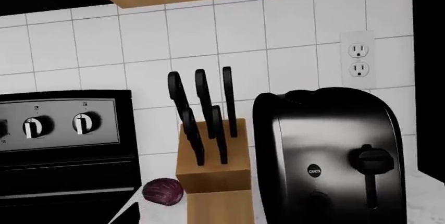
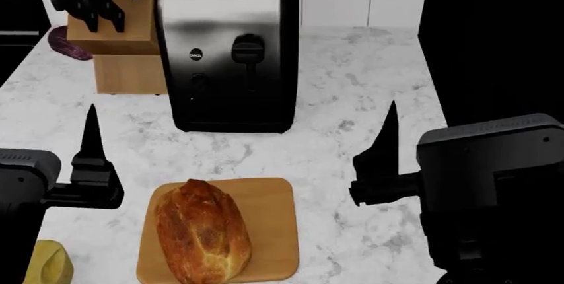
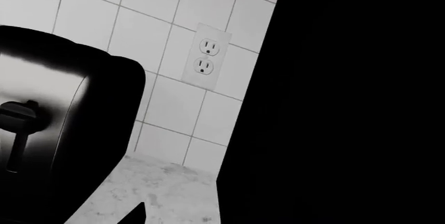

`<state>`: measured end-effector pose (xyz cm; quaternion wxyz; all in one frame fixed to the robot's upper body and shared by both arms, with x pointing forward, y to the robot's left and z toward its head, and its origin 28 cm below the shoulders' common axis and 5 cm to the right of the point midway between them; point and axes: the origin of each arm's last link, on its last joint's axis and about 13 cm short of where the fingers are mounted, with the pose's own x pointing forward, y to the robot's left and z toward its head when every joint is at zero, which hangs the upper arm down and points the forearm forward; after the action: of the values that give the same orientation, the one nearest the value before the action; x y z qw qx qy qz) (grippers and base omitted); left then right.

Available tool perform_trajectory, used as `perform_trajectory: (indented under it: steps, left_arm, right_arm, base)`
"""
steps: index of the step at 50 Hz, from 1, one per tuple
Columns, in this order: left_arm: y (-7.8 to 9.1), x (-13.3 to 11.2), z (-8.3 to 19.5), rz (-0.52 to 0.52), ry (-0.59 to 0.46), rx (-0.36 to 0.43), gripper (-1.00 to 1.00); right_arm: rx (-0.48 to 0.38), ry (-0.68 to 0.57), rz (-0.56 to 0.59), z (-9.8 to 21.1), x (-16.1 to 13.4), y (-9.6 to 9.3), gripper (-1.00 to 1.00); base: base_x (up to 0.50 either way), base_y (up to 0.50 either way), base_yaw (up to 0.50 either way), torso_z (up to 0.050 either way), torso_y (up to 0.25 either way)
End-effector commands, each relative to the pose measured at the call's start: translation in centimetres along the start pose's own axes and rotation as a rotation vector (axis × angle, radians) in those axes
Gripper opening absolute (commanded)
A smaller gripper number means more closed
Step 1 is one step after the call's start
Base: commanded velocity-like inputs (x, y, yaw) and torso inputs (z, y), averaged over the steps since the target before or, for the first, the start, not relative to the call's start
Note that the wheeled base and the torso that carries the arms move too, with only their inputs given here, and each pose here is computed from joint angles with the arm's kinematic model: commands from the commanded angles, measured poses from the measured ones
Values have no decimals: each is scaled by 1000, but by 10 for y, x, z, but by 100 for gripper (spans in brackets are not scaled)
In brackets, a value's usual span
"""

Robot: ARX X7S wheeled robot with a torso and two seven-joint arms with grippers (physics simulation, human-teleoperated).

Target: Pick up the wedge of cheese and place it on the slice of bread to prepare a simple cheese on bread dish.

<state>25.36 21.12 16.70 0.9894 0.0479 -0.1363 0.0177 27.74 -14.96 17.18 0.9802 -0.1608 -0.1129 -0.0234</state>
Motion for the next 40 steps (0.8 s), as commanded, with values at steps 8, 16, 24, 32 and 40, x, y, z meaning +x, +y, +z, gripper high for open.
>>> perform_trajectory:
  steps: [8,16,24,32,40]
  left_arm:
    - [5,-23,-2,56,119,53,100]
    - [9,-35,-3,73,165,56,100]
    - [11,-43,-7,64,205,77,100]
    - [13,-54,-11,47,254,82,100]
    - [14,-63,-19,49,301,88,100]
  right_arm:
    - [-11,33,-6,-8,-2,1,100]
    - [-12,36,-5,-5,-2,0,100]
    - [-16,38,-5,-3,-1,-2,100]
    - [-17,42,-6,-2,0,-3,100]
    - [-19,45,-8,-3,0,-3,100]
  base:
    - [0,0,0,0,0]
    - [0,0,0,0,0]
    - [0,0,0,0,0]
    - [0,0,0,0,0]
    - [0,0,0,0,0]
